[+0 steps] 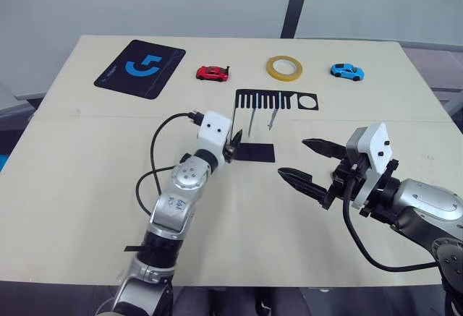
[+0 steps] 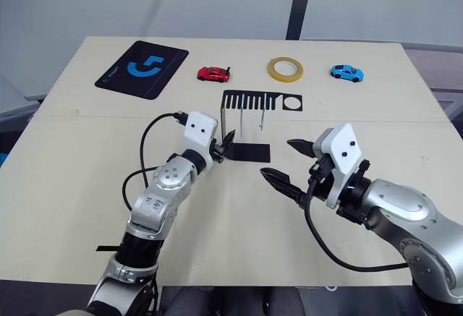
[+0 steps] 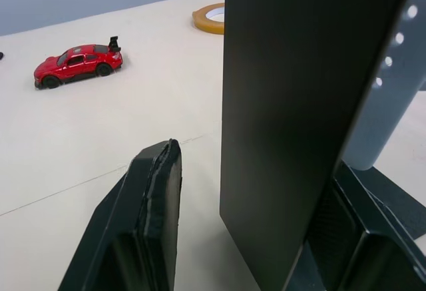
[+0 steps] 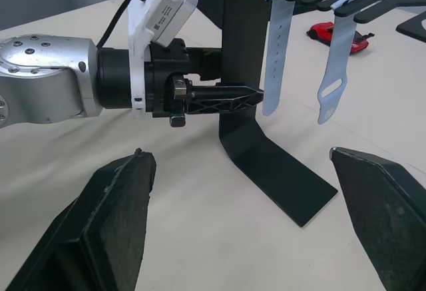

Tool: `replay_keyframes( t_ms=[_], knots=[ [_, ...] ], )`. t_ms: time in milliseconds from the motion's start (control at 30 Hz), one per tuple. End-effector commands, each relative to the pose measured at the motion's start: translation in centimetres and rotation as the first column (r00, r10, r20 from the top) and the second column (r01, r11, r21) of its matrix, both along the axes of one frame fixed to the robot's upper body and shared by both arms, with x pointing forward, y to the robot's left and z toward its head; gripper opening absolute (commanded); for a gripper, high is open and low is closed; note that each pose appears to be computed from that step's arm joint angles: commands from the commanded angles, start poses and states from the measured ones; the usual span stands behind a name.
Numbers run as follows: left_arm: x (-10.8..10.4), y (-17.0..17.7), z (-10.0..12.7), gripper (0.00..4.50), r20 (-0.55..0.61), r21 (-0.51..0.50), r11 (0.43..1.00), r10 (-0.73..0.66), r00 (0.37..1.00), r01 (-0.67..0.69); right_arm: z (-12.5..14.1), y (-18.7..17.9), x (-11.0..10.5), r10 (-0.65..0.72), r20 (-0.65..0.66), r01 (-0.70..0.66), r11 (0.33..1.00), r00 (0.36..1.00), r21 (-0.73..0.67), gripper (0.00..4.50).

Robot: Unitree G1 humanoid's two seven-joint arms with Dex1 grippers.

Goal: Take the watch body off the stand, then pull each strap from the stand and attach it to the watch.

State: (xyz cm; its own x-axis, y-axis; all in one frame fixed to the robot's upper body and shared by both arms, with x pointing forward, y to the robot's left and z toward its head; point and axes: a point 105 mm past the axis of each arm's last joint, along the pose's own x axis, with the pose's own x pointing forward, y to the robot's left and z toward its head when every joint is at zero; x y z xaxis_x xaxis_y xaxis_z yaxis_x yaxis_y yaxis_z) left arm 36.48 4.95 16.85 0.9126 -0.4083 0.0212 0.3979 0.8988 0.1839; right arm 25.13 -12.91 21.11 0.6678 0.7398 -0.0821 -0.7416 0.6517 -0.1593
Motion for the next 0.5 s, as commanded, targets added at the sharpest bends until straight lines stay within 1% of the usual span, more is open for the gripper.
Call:
replay_keyframes(
  t_ms=[33, 167, 233, 267, 300, 400, 433, 500],
  knots=[
    [-0.01, -0.29, 1.32, 2.72, 0.058, -0.006, 1.0, 0.006, 0.998, -0.006, 1.09, 0.27, -0.4, 0.009, 0.05, -0.009, 1.0, 0.999, 0.004, 4.5],
    [0.1, -0.42, 1.35, 2.72, 0.066, -0.004, 1.0, 0.012, 0.998, -0.012, 0.99, 0.18, -0.37, -0.001, 0.049, 0.001, 1.0, 0.999, 0.004, 4.5],
    [0.14, -0.5, 1.41, 2.18, 0.074, -0.001, 1.0, 0.014, 0.997, -0.014, 0.92, 0.2, -0.43, -0.004, 0.047, 0.003, 1.0, 0.999, 0.004, 4.5],
    [0.15, -0.58, 1.49, 1.74, 0.083, 0.0, 1.0, 0.014, 0.996, -0.014, 0.89, 0.23, -0.48, -0.005, 0.047, 0.004, 1.0, 0.999, 0.005, 4.5],
    [0.19, -0.66, 1.55, 1.51, 0.089, -0.004, 1.0, 0.015, 0.996, -0.015, 0.88, 0.28, -0.51, -0.006, 0.047, 0.006, 1.0, 0.999, 0.008, 4.5],
    [0.34, -0.76, 1.64, 0.17, 0.1, -0.013, 1.0, 0.015, 0.995, -0.014, 0.9, 0.43, -0.54, -0.011, 0.05, 0.01, 1.0, 0.999, 0.016, 4.5],
    [0.43, -0.71, 1.69, 0.04, 0.104, -0.013, 1.0, 0.018, 0.994, -0.017, 0.93, 0.49, -0.54, -0.013, 0.052, 0.012, 1.0, 0.999, 0.02, 4.5],
    [0.6, -0.56, 1.75, 0.04, 0.109, -0.015, 1.0, 0.026, 0.994, -0.024, 1.01, 0.61, -0.53, -0.015, 0.055, 0.014, 1.0, 0.998, 0.025, 4.5]
  ],
)
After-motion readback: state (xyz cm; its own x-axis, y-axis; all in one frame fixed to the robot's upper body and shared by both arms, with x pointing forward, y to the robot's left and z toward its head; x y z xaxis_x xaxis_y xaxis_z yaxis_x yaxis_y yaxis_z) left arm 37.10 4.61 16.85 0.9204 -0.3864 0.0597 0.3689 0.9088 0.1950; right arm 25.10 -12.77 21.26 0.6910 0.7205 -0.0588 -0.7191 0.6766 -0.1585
